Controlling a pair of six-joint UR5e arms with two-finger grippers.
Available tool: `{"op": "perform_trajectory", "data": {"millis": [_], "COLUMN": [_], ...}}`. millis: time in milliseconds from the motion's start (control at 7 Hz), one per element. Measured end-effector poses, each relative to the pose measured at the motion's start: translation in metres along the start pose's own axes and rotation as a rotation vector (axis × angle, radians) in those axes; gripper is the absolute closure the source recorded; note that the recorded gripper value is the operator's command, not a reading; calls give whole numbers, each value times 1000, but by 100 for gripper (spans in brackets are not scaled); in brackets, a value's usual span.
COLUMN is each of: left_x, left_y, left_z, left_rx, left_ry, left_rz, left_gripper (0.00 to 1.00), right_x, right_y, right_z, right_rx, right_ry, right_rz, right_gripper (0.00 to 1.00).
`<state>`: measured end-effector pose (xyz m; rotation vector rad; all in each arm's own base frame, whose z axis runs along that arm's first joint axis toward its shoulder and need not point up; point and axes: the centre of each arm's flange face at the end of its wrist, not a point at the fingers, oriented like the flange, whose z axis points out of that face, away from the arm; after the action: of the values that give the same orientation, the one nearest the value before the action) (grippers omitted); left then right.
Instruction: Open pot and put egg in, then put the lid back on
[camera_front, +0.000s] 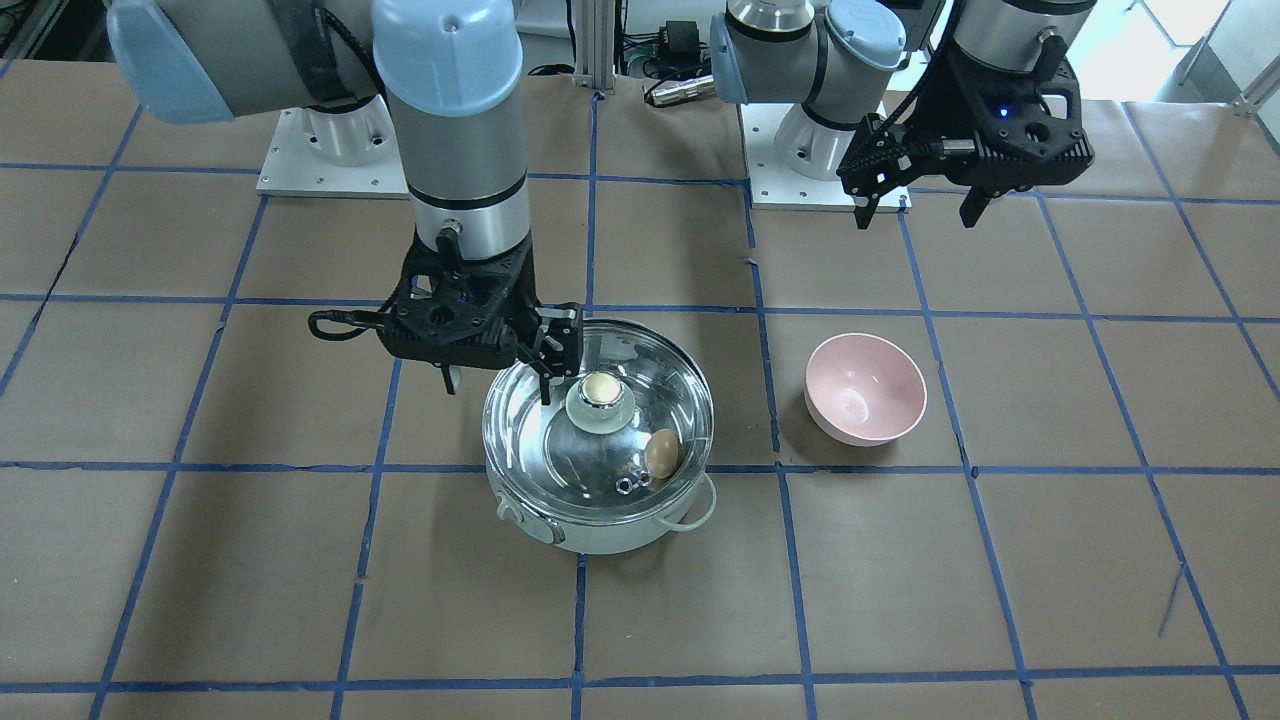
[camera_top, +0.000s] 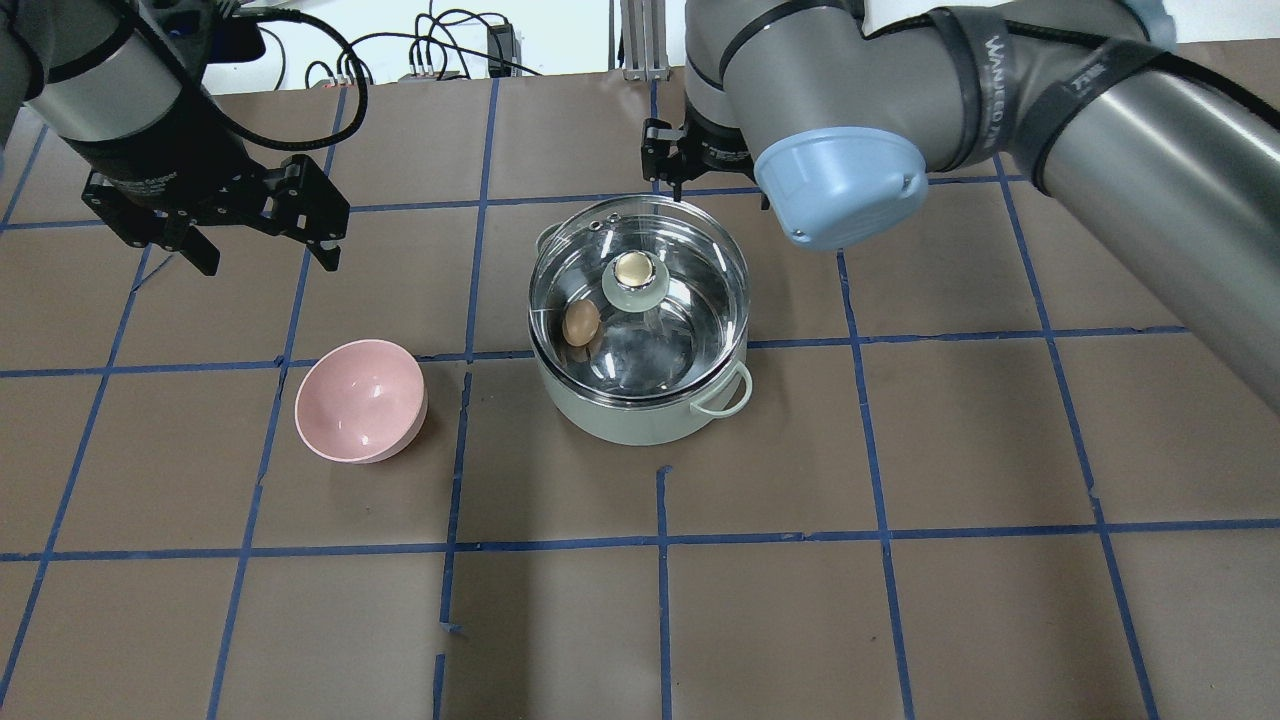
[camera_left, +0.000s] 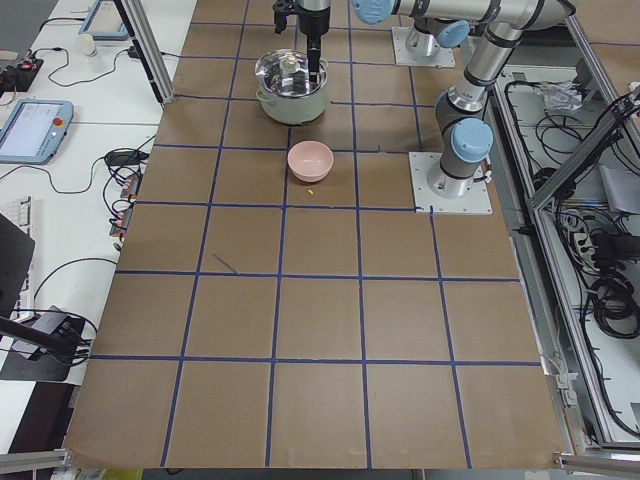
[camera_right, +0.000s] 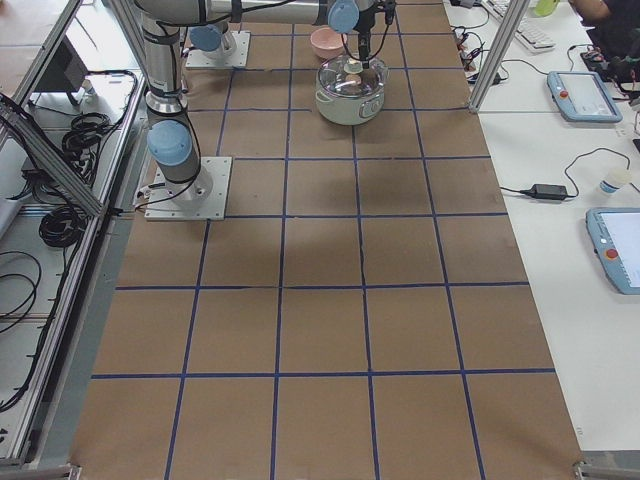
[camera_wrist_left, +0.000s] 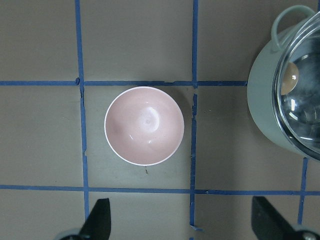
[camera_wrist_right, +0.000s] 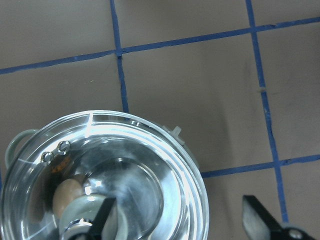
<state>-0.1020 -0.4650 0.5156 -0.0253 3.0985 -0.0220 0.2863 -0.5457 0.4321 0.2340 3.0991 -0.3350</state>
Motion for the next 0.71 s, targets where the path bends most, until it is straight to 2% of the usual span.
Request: {"op": "perform_trajectory", "data": {"millis": [286,429,714], "left_x": [0,-1,0], "left_y": [0,0,0], "left_z": [-1,-1,-2], "left_rx": [1,3,4], "left_ry": [-2,-2,0], "left_rz": [0,0,-1], "left_gripper": [0,0,0], "right_x": [62,99,154], "right_y": [-11,-16,-21], "right_z": [-44,-60,-62], "right_rx": [-6,-28,-125], "right_ry": [24,39,56], "right_rz": [-19,-35,-49], "right_gripper": [0,0,0]}}
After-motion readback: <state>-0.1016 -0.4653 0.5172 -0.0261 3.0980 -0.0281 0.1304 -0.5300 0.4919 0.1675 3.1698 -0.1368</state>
